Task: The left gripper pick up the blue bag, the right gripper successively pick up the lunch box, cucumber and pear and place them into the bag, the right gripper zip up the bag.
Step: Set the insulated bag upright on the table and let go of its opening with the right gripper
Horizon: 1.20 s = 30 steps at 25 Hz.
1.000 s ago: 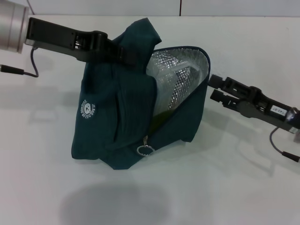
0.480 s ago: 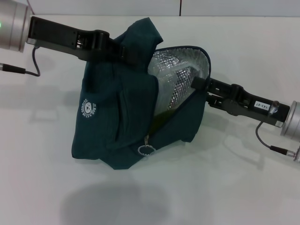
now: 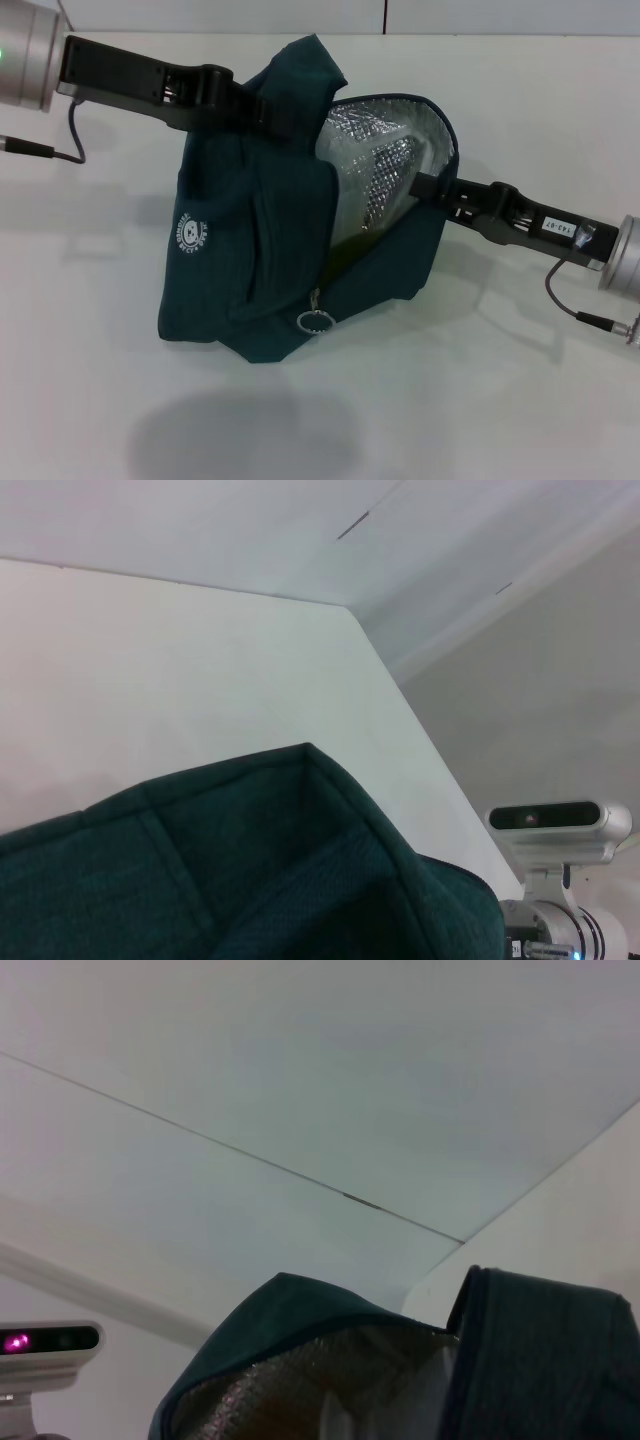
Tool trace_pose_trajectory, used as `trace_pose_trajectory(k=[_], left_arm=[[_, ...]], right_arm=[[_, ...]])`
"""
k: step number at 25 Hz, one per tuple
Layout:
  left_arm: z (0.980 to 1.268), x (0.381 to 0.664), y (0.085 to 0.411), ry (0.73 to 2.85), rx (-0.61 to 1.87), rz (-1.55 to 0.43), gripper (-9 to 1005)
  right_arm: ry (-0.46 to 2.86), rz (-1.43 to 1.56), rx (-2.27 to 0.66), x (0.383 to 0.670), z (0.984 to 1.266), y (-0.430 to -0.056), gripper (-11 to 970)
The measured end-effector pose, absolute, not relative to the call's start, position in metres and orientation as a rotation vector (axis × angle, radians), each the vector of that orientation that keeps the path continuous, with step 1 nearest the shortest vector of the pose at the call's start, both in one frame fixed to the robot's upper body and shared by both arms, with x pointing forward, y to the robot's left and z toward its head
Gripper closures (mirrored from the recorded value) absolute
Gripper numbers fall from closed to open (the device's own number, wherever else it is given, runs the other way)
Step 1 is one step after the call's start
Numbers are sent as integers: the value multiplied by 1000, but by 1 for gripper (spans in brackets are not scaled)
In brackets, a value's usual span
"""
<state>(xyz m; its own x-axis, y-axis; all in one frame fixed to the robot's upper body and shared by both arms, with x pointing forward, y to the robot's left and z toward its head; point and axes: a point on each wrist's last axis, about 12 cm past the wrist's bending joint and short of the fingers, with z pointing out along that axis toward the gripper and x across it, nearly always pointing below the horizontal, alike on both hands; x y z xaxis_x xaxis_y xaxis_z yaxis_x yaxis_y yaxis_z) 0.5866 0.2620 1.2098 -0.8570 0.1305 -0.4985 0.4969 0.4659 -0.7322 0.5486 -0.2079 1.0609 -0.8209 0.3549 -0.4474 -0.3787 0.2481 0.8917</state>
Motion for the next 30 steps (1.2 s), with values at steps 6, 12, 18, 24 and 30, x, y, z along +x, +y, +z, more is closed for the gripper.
trace_pose_trajectory(k=[6, 12, 18, 24, 30], left_arm=[[1210, 587, 262, 2346, 530, -1353, 953], [1211, 586, 259, 2326, 533, -1375, 953], [1214, 589, 236, 2277, 584, -1445, 953], [1193, 590, 213, 2240, 587, -1556, 953], [1170, 590, 208, 2272, 540, -1545, 953]], right_arm=[[1933, 1618, -36, 548, 1060, -208, 698], [1803, 1593, -184, 551, 1078, -215, 804], [1614, 1603, -355, 548, 1115, -246, 867], [1606, 1576, -402, 539, 1120, -272, 906], [1655, 1503, -343, 535, 1106, -288, 919]])
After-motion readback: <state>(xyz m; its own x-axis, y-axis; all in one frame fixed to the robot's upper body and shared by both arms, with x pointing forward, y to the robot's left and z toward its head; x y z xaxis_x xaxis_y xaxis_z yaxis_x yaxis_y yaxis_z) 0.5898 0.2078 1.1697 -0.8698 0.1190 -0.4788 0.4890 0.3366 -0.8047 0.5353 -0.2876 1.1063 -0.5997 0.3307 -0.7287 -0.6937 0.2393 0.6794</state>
